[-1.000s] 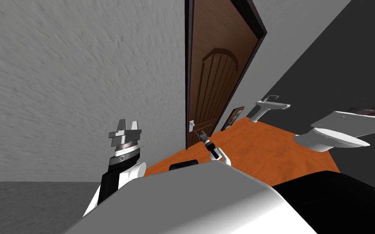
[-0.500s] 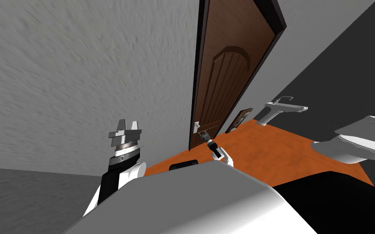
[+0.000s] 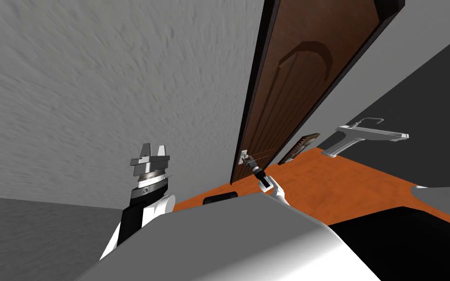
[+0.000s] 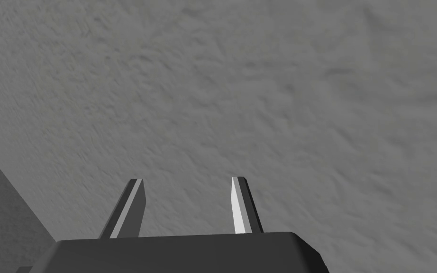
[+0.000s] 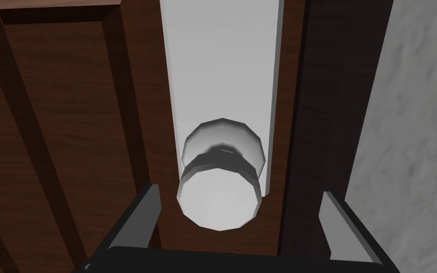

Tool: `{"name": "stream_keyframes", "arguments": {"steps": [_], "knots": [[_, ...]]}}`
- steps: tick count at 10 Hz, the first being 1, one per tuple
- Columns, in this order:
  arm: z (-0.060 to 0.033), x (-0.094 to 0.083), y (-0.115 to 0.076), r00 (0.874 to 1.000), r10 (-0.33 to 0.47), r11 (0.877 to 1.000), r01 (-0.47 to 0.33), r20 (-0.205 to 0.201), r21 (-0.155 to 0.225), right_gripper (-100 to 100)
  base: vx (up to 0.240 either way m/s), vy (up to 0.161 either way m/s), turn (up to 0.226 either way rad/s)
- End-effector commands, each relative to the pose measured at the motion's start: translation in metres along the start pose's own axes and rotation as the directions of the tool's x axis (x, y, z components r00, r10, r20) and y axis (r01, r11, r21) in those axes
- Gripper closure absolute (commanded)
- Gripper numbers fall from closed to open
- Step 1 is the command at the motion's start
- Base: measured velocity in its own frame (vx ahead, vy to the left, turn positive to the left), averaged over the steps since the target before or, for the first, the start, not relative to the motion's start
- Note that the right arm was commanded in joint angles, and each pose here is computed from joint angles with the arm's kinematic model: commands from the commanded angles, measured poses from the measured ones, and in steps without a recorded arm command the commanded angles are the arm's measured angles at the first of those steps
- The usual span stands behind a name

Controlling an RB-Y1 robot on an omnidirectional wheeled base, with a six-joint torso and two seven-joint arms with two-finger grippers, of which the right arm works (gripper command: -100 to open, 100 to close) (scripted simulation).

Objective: Pull the door open

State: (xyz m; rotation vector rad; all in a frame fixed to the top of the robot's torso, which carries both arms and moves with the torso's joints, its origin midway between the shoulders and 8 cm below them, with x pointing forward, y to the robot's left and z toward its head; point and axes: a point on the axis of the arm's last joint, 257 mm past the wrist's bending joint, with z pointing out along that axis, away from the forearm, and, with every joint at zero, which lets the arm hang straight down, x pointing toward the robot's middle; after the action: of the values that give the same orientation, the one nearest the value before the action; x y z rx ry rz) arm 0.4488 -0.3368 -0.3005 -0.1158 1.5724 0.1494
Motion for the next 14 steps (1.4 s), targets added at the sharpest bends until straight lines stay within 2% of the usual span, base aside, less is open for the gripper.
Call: {"name": "stream_keyframes", "arguments": {"steps": [1,2,3,8,11,14], "knots": [[-0.0035,-0.0042,-0.0201,1.0,0.001,1.0,-0.002,0.008,0.024,-100,0.185,0.048,0.15],[-0.0008,-0.001,-0.0137,1.0,0.001,1.0,-0.001,0.004,0.016,-100,0.087,0.016,0.027],[-0.0008,-0.001,-0.0137,1.0,0.001,1.0,-0.001,0.004,0.016,100,-0.013,-0.005,-0.027],[-0.0008,-0.001,-0.0137,1.0,0.001,1.0,-0.001,0.004,0.016,100,-0.015,-0.005,0.0],[0.0006,-0.0015,-0.0145,0.996,0.087,0.996,-0.088,0.009,0.02,100,-0.018,-0.018,0.024],[0.0032,-0.0034,-0.0138,0.98,0.196,0.98,-0.196,0.019,0.021,100,-0.037,-0.019,0.035]]}}
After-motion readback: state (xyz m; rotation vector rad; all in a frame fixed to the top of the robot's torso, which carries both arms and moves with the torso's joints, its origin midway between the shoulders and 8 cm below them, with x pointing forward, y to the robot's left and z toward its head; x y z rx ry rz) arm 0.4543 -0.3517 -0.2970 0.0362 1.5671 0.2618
